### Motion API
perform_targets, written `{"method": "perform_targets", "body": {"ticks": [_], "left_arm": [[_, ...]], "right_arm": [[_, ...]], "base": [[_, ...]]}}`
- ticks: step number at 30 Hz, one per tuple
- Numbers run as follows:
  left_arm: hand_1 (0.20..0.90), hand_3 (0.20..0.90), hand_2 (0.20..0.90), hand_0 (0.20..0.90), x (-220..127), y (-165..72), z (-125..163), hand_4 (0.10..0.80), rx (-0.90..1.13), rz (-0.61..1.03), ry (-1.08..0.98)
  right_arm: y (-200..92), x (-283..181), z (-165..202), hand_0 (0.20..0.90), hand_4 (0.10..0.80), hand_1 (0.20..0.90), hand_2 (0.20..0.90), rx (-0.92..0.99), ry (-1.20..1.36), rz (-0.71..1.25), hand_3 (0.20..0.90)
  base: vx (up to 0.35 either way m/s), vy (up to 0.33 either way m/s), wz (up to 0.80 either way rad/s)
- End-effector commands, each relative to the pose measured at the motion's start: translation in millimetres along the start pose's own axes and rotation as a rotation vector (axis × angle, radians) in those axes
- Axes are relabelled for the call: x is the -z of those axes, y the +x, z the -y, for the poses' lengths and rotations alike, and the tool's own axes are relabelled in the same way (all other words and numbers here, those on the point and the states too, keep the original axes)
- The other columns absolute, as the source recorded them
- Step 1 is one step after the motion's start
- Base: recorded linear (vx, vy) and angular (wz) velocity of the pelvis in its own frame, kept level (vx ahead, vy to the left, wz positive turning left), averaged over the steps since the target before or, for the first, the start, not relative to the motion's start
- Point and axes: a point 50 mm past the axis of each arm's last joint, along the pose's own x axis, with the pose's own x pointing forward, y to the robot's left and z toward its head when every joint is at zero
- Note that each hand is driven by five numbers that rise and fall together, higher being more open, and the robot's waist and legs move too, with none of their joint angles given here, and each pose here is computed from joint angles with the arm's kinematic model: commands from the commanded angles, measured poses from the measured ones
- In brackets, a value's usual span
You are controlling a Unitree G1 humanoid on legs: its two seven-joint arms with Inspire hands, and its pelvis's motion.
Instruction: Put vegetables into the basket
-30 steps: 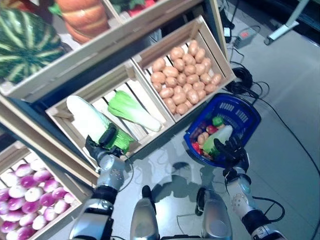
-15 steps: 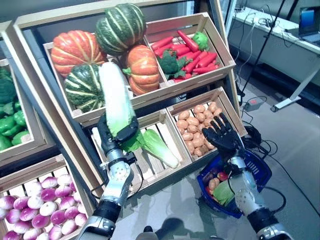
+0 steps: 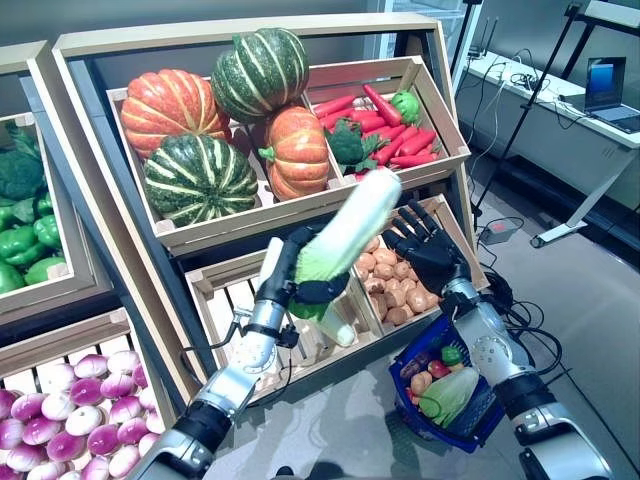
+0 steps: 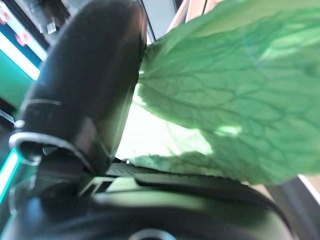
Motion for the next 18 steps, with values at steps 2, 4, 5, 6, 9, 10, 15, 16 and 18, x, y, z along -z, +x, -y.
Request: {"method": "perform_targets", "body": {"ticks": [2, 4, 5, 6, 9, 10, 15, 16, 18], "left_arm": [[0.3, 0.3, 0.3, 0.3, -86.2, 40.5, -1.4, 0.4, 0.084, 0.512, 0.084], [0.3, 0.3, 0.3, 0.3, -91.4, 39.4, 3.2, 0.4, 0.114, 0.547, 0.104], [0.3, 0.3, 0.3, 0.3, -94.5, 38.4, 7.0, 0.4, 0.138, 0.571, 0.123], [0.3, 0.3, 0.3, 0.3, -95.9, 37.2, 10.3, 0.4, 0.158, 0.587, 0.136], [0.3, 0.3, 0.3, 0.3, -97.3, 34.6, 14.4, 0.4, 0.189, 0.609, 0.146], [0.3, 0.3, 0.3, 0.3, -97.9, 32.4, 17.0, 0.4, 0.207, 0.63, 0.155], [0.3, 0.3, 0.3, 0.3, -101.4, 25.5, 26.5, 0.4, 0.269, 0.693, 0.189], [0.3, 0.3, 0.3, 0.3, -102.0, 24.9, 27.7, 0.4, 0.284, 0.694, 0.182], [0.3, 0.3, 0.3, 0.3, -99.0, 24.6, 29.3, 0.4, 0.305, 0.669, 0.166]], "right_arm": [[31.3, -49.6, -42.6, 0.9, 0.8, 0.9, 0.9, -0.219, 0.074, 0.172, 0.9], [31.5, -46.8, -44.4, 0.9, 0.8, 0.9, 0.9, -0.235, 0.114, 0.175, 0.9], [32.0, -45.5, -46.6, 0.9, 0.8, 0.9, 0.9, -0.247, 0.144, 0.182, 0.9], [32.4, -45.3, -47.5, 0.9, 0.8, 0.9, 0.9, -0.253, 0.166, 0.187, 0.9], [33.1, -46.5, -49.5, 0.9, 0.8, 0.9, 0.9, -0.264, 0.207, 0.198, 0.9], [34.4, -46.2, -51.5, 0.9, 0.8, 0.9, 0.9, -0.27, 0.231, 0.193, 0.9], [36.1, -47.3, -55.0, 0.9, 0.8, 0.9, 0.9, -0.298, 0.265, 0.205, 0.9], [35.7, -47.5, -56.0, 0.9, 0.8, 0.9, 0.9, -0.315, 0.281, 0.211, 0.9], [35.9, -49.4, -58.2, 0.9, 0.8, 0.9, 0.9, -0.345, 0.297, 0.221, 0.9]], "base": [[0.018, 0.007, -0.01], [0.0, 0.0, 0.0], [0.0, 0.0, 0.0], [0.0, 0.0, 0.0], [0.044, 0.003, 0.0], [0.035, 0.005, 0.0], [0.007, 0.002, 0.0], [0.0, 0.0, 0.0], [0.0, 0.0, 0.0]]}}
